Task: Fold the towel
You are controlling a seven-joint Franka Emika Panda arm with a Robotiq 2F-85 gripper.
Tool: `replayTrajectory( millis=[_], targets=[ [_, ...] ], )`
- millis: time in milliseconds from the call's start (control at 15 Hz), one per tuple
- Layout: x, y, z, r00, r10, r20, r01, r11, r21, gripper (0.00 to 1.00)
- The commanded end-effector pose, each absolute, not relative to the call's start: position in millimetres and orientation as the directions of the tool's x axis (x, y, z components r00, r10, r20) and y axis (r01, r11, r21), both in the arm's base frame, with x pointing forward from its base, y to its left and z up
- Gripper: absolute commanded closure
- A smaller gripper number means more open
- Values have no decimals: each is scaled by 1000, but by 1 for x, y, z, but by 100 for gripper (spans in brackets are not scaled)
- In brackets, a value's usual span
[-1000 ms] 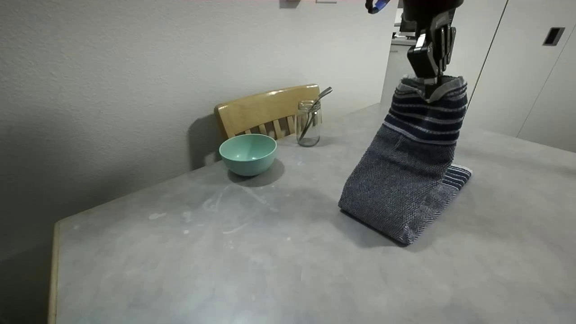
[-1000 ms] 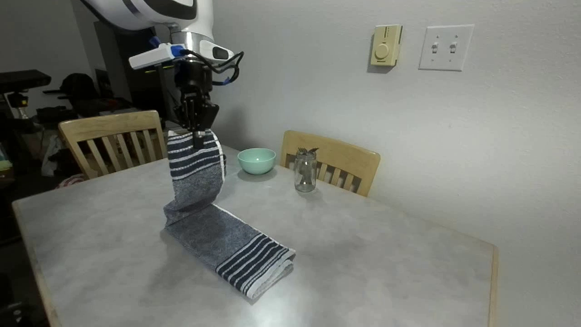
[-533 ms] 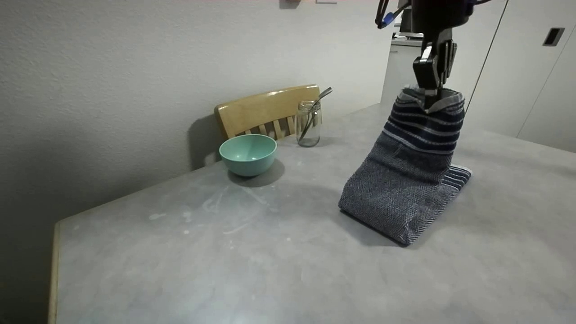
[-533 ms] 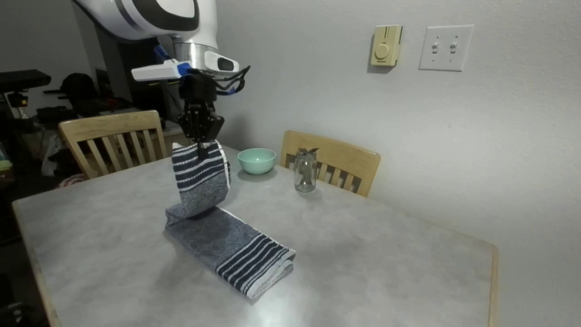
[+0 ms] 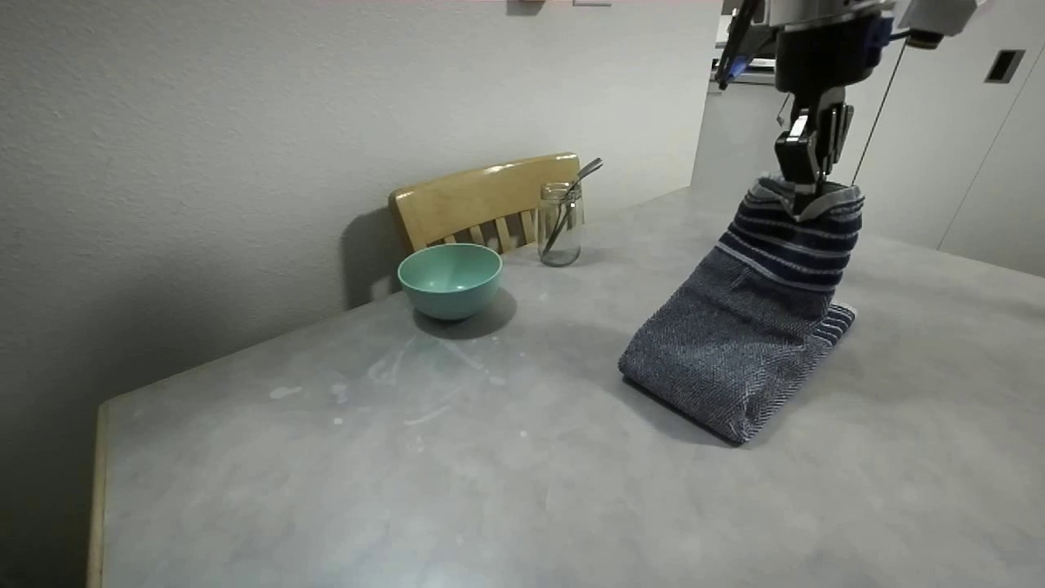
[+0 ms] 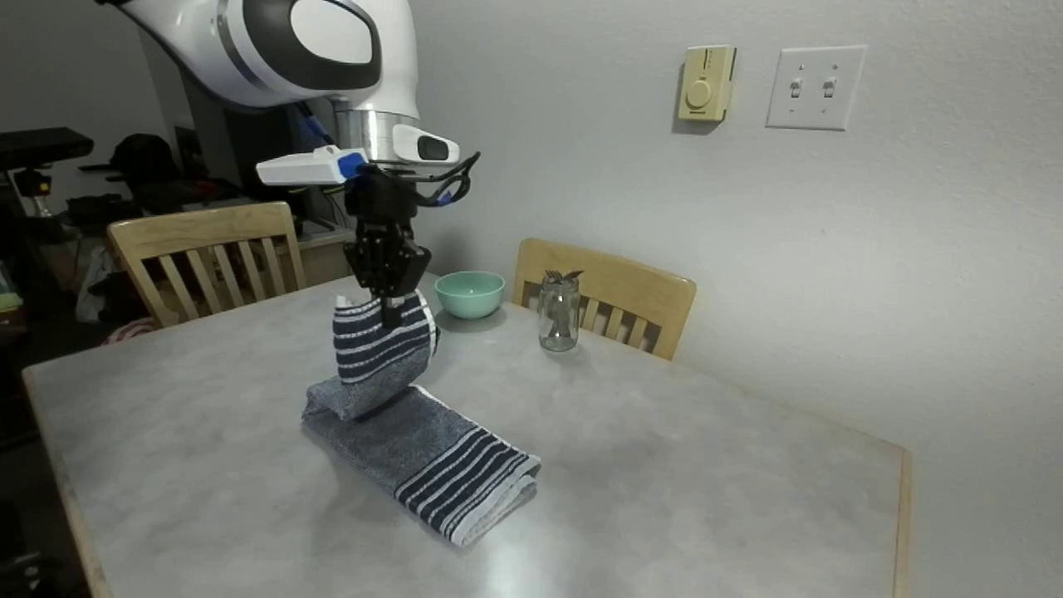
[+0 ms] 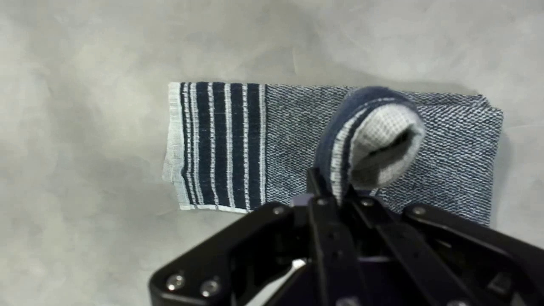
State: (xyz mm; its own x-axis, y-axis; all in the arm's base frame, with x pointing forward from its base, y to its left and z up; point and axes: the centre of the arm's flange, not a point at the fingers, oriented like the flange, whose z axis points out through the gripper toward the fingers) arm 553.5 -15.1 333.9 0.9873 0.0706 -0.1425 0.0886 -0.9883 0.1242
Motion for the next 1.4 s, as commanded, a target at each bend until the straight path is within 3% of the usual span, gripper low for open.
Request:
replayTrajectory(
  millis=[0,600,1000,1333],
  targets=[
    [534,-49,332,992,57,-112,72,-988,136,99],
    [530,-71,306,999,26,-21,26,-1000,11,99],
    [533,-80,313,999,-29,24,-30,-999,29,99],
    [529,-134,318,992,-26,121,2,-975,-223,99]
  ],
)
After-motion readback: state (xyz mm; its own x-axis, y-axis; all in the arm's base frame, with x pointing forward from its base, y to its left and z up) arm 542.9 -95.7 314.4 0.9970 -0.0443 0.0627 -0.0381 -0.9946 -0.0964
